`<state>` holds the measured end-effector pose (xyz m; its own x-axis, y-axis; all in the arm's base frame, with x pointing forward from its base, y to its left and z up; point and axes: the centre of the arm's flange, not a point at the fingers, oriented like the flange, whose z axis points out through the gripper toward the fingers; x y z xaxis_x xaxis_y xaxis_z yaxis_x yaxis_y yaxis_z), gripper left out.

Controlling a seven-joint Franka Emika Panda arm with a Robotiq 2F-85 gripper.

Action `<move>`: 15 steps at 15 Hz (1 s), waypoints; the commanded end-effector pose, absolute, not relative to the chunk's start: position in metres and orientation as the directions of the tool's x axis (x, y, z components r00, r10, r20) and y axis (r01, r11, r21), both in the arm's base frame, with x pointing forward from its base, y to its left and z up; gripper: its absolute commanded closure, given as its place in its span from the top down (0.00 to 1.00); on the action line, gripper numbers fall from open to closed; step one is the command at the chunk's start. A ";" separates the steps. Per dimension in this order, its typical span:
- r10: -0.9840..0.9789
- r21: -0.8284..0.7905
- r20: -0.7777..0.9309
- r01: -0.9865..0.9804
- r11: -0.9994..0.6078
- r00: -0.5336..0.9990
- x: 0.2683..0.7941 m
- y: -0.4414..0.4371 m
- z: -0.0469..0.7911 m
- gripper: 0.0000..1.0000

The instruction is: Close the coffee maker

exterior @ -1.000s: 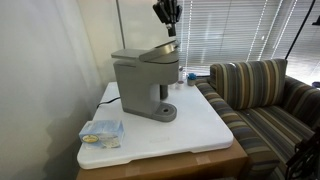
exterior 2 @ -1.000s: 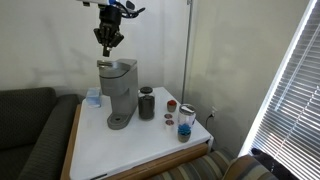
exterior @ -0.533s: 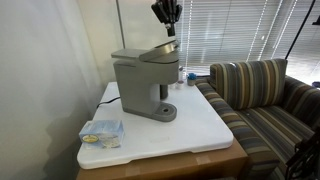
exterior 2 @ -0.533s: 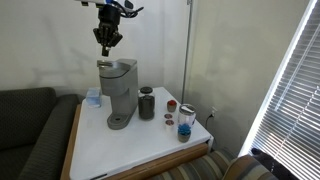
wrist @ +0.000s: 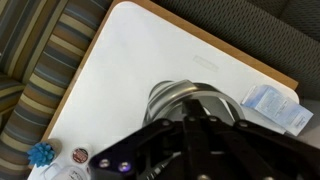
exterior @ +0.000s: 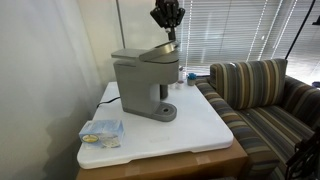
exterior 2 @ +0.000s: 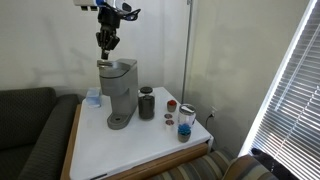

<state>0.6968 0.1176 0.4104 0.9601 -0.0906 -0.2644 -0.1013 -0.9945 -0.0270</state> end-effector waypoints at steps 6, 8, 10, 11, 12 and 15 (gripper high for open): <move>-0.259 0.013 -0.263 -0.265 -0.964 0.930 0.677 0.111 0.404 0.00; -0.282 0.029 -0.263 -0.285 -0.958 0.923 0.677 0.110 0.406 0.00; -0.302 0.038 -0.258 -0.303 -0.952 0.918 0.676 0.111 0.409 0.00; -0.312 0.043 -0.253 -0.312 -0.949 0.916 0.676 0.111 0.410 0.00; -0.323 0.049 -0.251 -0.321 -0.946 0.913 0.677 0.111 0.412 0.00; -0.361 0.062 -0.245 -0.357 -0.932 0.900 0.676 0.111 0.416 0.00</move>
